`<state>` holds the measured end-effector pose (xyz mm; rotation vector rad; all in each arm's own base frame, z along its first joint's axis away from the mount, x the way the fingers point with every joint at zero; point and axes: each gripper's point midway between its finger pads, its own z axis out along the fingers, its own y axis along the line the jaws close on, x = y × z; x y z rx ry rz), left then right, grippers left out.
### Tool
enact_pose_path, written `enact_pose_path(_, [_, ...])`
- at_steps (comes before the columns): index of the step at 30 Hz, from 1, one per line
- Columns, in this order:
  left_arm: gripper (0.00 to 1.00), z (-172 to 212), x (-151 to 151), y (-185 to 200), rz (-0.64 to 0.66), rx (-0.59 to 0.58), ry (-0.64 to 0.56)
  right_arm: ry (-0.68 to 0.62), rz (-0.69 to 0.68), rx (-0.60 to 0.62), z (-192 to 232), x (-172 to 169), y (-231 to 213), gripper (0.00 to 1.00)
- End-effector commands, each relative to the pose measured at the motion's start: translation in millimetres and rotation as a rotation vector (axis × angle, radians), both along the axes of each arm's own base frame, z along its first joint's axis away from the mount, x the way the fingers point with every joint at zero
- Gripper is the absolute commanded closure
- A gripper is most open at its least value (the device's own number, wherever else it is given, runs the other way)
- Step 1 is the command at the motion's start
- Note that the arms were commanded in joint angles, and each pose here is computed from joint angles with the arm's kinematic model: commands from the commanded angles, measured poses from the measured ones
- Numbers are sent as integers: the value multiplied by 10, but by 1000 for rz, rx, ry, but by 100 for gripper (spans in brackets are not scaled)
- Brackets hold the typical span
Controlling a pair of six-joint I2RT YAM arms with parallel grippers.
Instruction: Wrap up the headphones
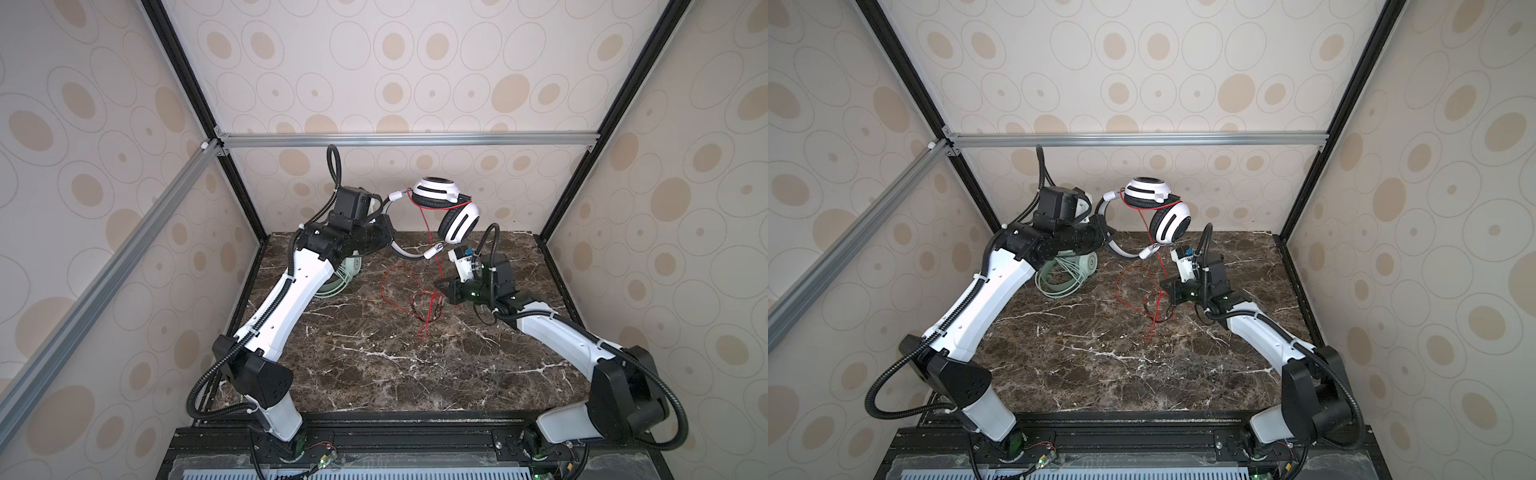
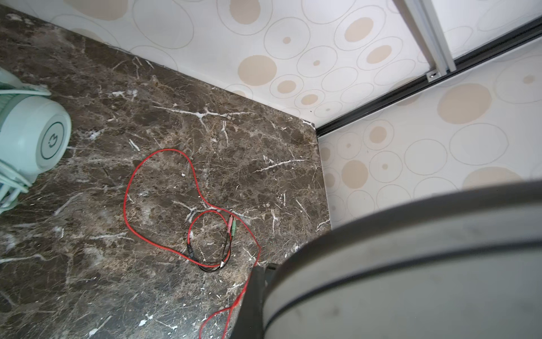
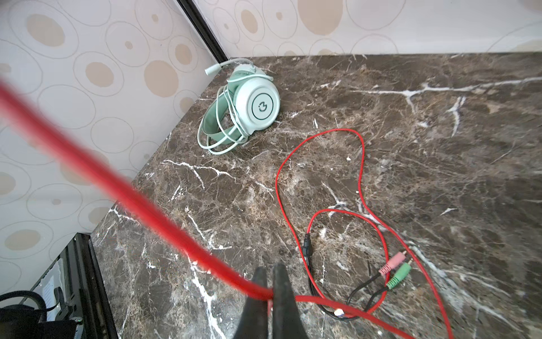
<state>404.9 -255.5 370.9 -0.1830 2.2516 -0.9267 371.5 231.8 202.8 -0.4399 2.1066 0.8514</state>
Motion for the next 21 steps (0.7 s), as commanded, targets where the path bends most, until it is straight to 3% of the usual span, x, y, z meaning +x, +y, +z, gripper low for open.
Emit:
enact_pose_path(1, [100,799,-140,-30,-26,-144,-176,-41,28,65,184,103,142,98])
enact_pose_path(4, [100,853,-152,-3,-17,-140,-191,-28,39,63,105,93,168,96])
enact_pose_path(6, [100,875,-154,4,-17,-135,-195,-29,38,55,72,71,156,89])
enact_pose_path(8, [100,901,-152,10,-17,-131,-198,-31,33,39,45,46,126,74])
enact_pose_path(9, [100,909,-151,14,-15,-127,-199,-34,30,27,29,28,107,60])
enact_pose_path(11, [100,905,-142,26,-10,-115,-196,-49,15,6,13,8,53,43])
enact_pose_path(14, [100,885,-124,43,-2,-96,-189,-60,-7,-13,-20,6,2,29])
enact_pose_path(17, [100,875,-126,46,1,-93,-185,-57,-15,-4,-57,48,18,23])
enact_pose_path(21, [100,900,-135,57,3,-95,-191,-24,-2,25,-122,134,105,23])
